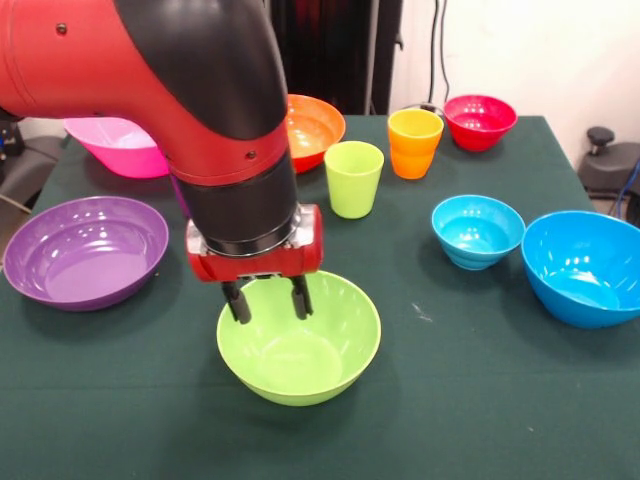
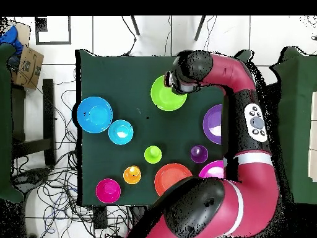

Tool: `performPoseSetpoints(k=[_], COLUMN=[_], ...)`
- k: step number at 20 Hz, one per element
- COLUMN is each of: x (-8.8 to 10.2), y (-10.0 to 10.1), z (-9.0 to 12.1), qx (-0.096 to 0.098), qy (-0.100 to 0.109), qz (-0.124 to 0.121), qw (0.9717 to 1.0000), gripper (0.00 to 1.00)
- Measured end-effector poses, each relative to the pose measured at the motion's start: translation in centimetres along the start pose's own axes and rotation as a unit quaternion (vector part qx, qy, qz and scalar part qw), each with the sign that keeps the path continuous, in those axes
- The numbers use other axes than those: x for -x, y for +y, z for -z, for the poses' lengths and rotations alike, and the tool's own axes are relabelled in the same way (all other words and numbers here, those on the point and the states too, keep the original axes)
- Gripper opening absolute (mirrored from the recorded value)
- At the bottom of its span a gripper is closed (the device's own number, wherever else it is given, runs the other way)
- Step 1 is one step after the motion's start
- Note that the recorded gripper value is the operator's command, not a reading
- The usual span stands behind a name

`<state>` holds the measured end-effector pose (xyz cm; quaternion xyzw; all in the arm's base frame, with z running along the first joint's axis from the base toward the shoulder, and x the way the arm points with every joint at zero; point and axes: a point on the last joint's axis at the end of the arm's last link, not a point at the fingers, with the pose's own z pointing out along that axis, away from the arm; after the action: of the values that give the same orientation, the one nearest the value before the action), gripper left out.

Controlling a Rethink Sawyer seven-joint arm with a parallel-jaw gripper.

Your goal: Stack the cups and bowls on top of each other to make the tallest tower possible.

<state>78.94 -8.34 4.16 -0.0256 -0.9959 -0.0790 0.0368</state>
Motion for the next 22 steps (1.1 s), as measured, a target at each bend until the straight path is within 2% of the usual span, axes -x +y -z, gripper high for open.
performPoseSetpoints(k=[9, 22], x=[-0.1, -0.3], y=[-1.8, -2.2], z=[0.2, -0.3], qx=[-0.002, -0.008], qy=[-0.002, 0.001], qz=[0.014, 0.023], qw=[0.9999, 0.9997], gripper=[1.0, 1.0])
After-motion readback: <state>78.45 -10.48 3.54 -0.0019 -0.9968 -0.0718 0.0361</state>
